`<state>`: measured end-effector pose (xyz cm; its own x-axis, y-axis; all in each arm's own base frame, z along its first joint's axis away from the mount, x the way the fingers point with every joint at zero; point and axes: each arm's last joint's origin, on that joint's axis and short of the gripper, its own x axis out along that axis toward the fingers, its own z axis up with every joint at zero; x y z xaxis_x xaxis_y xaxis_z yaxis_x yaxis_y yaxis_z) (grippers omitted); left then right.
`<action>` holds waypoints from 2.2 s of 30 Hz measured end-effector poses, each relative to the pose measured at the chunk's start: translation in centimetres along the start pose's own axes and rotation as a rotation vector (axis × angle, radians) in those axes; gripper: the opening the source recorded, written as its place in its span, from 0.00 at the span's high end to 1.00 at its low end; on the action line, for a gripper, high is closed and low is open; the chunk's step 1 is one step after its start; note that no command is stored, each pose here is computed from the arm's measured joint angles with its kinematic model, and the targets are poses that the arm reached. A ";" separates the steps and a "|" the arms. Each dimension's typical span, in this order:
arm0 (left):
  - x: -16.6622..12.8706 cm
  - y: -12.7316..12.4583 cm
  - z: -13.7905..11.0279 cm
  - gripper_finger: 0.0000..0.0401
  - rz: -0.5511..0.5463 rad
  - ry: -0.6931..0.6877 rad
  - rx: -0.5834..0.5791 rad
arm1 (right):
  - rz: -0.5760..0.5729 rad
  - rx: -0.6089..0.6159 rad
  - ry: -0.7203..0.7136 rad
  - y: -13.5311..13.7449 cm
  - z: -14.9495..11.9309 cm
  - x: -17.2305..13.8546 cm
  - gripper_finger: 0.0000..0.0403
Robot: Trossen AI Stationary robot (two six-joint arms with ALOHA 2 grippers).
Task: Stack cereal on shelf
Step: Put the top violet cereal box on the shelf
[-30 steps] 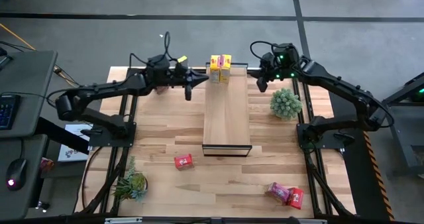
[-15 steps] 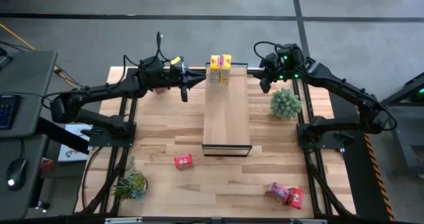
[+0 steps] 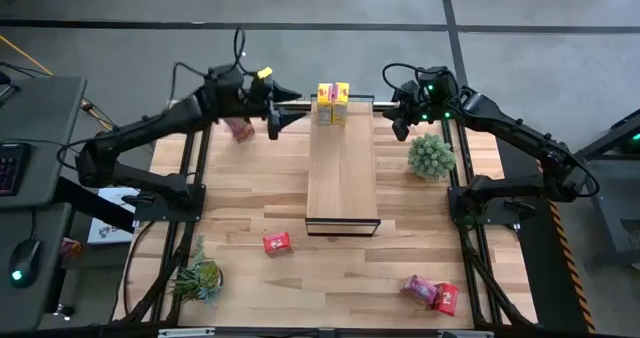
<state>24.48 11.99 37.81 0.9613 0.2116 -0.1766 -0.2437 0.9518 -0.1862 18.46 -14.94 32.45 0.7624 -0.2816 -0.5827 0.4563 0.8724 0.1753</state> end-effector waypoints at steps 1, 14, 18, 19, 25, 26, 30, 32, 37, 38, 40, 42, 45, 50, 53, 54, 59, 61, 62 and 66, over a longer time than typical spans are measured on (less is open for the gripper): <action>-0.5 0.0 0.7 0.25 0.017 0.043 0.015 | 0.000 0.002 0.003 0.0 0.0 0.0 1.00; -5.3 7.1 -4.4 0.17 0.590 0.733 -0.185 | 0.000 0.020 0.065 0.0 -0.7 0.0 1.00; -5.7 10.7 -6.9 0.18 0.701 0.811 -0.331 | 0.000 0.019 0.064 0.0 -0.6 0.0 1.00; -5.7 11.5 -7.3 0.18 0.717 0.827 -0.347 | 0.000 0.019 0.065 0.0 -0.6 0.0 1.00; -4.9 14.9 -9.5 0.18 0.752 0.973 -0.333 | -0.001 0.020 0.065 0.0 -0.6 0.0 1.00; -4.8 15.2 -9.9 0.18 0.749 0.990 -0.334 | -0.001 0.020 0.065 0.0 -0.7 0.0 1.00; -4.4 16.2 -10.8 0.18 0.720 1.045 -0.313 | -0.001 0.020 0.065 0.0 -0.7 0.0 1.00; -4.2 16.5 -11.2 0.18 0.706 1.070 -0.304 | -0.001 0.020 0.065 0.0 -0.7 0.0 1.00; -4.0 16.9 -11.9 0.18 0.671 1.126 -0.289 | -0.001 0.020 0.065 0.0 -0.7 0.0 1.00; -3.9 17.0 -12.0 0.18 0.666 1.133 -0.285 | -0.001 0.020 0.065 0.0 -0.7 0.0 1.00; -3.7 17.2 -12.3 0.18 0.654 1.150 -0.279 | -0.001 0.020 0.065 0.0 -0.7 0.0 1.00; -3.5 17.4 -12.8 0.18 0.649 1.177 -0.284 | -0.002 0.020 0.065 0.0 -0.7 0.0 1.00; -3.2 17.7 -13.6 0.18 0.636 1.230 -0.306 | -0.002 0.020 0.065 0.0 -0.7 0.0 1.00; -2.7 17.9 -14.5 0.18 0.616 1.271 -0.311 | -0.003 0.043 0.065 0.0 -0.7 0.0 1.00; -2.5 17.9 -14.6 0.18 0.612 1.274 -0.307 | -0.003 0.061 0.066 0.0 -0.7 0.0 1.00; -2.5 17.9 -14.6 0.18 0.611 1.275 -0.307 | -0.003 0.065 0.067 0.0 -0.7 0.0 1.00; -2.5 18.0 -14.6 0.21 0.607 1.276 -0.298 | -0.003 0.065 0.067 0.0 -0.7 0.0 1.00; -2.5 18.0 -14.6 0.24 0.609 1.275 -0.301 | -0.003 0.065 0.067 0.0 -0.7 0.0 1.00; -2.5 17.9 -14.6 0.26 0.614 1.273 -0.307 | -0.003 0.065 0.067 0.0 -0.7 0.0 1.00; -2.3 17.7 -14.6 0.33 0.632 1.264 -0.331 | -0.003 0.065 0.067 0.0 -0.7 0.0 1.00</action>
<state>16.06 25.14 20.80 -0.0271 0.0687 -0.9973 -0.7616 0.6448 0.0651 18.14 -14.67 31.92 0.7297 -0.2552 -0.6344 0.4888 0.8434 0.2231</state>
